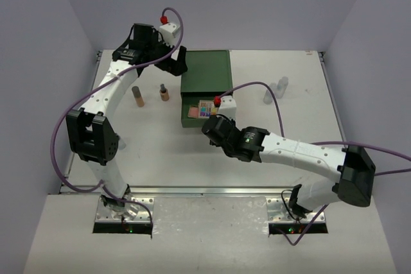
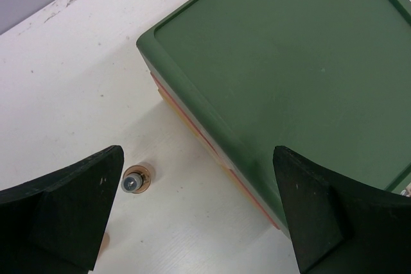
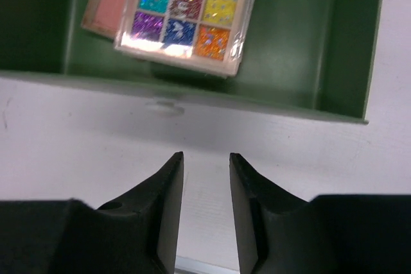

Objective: Organize the makeup

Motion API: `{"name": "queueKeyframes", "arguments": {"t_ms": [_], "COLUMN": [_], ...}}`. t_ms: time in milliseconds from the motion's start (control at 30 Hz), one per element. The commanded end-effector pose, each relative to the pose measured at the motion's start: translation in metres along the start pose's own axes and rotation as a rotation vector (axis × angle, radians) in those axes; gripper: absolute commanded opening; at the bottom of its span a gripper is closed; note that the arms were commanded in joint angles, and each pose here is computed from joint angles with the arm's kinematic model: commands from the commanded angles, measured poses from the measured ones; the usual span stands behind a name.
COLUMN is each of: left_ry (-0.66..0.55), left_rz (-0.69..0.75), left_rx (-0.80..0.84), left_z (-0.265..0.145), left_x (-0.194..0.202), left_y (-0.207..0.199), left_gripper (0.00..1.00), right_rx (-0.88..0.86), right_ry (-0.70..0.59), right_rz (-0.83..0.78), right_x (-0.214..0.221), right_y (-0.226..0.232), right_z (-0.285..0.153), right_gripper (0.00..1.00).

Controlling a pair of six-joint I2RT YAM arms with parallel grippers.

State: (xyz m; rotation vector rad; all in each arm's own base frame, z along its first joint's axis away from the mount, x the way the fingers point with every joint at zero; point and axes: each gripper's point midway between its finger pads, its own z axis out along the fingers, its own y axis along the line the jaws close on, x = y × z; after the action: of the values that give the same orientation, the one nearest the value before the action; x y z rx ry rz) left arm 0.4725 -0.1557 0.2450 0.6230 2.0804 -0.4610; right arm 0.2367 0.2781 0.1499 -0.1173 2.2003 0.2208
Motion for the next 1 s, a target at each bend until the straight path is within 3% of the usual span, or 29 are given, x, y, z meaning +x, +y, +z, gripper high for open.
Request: {"name": "queueKeyframes", "arguments": {"t_ms": [0, 533, 967], "left_ry": [-0.041, -0.013, -0.014], "left_rz": [0.045, 0.091, 0.084], "left_rx": [-0.010, -0.008, -0.006], "left_z": [-0.004, 0.003, 0.006], "left_x": [-0.015, -0.006, -0.008], "left_y": [-0.003, -0.002, -0.010], "left_gripper": [1.00, 1.00, 1.00], "right_rx": [0.067, 0.037, 0.043], "right_ry": [-0.119, -0.201, -0.191], "right_rz": [0.126, 0.163, 0.204], "right_x": [-0.044, -0.094, -0.118], "right_y": [-0.005, -0.001, 0.000], "right_z": [0.015, 0.052, 0.091], "right_gripper": [0.30, 0.27, 0.27]}}
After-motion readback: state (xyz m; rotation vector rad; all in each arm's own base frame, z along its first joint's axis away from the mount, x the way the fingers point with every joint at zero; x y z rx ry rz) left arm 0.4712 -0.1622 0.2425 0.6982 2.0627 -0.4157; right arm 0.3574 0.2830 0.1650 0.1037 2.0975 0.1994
